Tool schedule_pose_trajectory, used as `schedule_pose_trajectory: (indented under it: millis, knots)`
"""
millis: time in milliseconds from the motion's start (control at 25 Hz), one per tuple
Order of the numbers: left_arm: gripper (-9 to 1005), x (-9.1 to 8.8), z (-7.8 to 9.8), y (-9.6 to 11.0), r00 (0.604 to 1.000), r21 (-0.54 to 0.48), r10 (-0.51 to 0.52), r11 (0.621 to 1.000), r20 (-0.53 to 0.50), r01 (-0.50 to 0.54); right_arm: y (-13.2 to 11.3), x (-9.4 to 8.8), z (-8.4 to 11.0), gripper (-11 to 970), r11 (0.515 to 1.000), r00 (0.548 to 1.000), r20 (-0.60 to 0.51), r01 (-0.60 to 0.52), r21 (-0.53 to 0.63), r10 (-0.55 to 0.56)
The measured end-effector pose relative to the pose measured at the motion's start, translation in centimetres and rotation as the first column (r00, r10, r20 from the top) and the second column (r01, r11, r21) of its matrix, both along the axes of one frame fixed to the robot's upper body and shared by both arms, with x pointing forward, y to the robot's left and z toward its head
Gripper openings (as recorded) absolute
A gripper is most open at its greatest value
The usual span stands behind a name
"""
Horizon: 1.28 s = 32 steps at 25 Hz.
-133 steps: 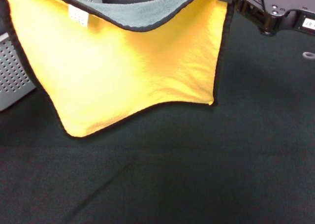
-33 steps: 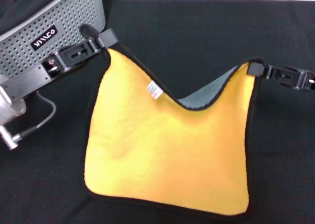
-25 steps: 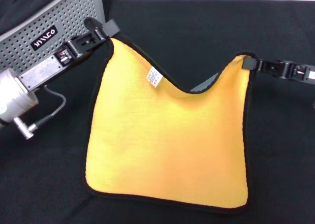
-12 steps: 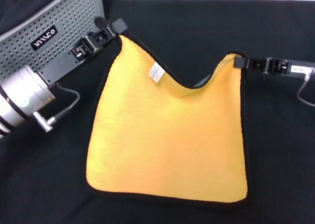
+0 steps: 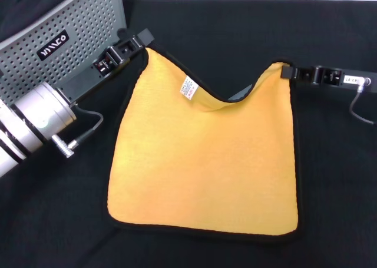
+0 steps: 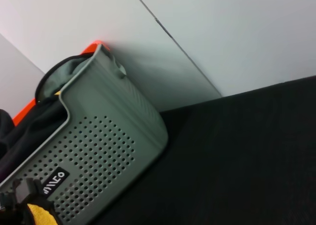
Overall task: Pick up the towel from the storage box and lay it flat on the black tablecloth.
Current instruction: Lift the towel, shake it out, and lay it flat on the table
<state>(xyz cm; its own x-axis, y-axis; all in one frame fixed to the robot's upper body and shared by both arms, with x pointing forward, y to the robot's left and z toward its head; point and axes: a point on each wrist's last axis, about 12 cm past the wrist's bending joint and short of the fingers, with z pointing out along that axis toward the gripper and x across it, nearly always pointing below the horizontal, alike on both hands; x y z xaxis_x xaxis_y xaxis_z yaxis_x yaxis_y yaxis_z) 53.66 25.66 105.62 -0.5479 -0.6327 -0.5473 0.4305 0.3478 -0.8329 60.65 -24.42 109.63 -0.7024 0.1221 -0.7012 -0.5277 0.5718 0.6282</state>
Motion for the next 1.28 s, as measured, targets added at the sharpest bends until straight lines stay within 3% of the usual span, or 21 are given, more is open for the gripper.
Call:
schedule_pose_trajectory:
  millis: [400, 1280]
  knots:
    - [148, 0.6, -0.8, -0.2, 0.998, 0.043, 0.042, 0.998, -0.05, -0.04, 0.3, 0.4, -0.5, 17, 0.999, 0.999, -0.008, 0.033, -0.032, -0.033]
    - [154, 1.4, -1.8, -0.4, 0.988, 0.112, 0.14, 0.985, -0.061, -0.133, 0.6, 1.5, -1.5, 18, 0.986, 0.992, -0.019, 0.121, -0.113, -0.124]
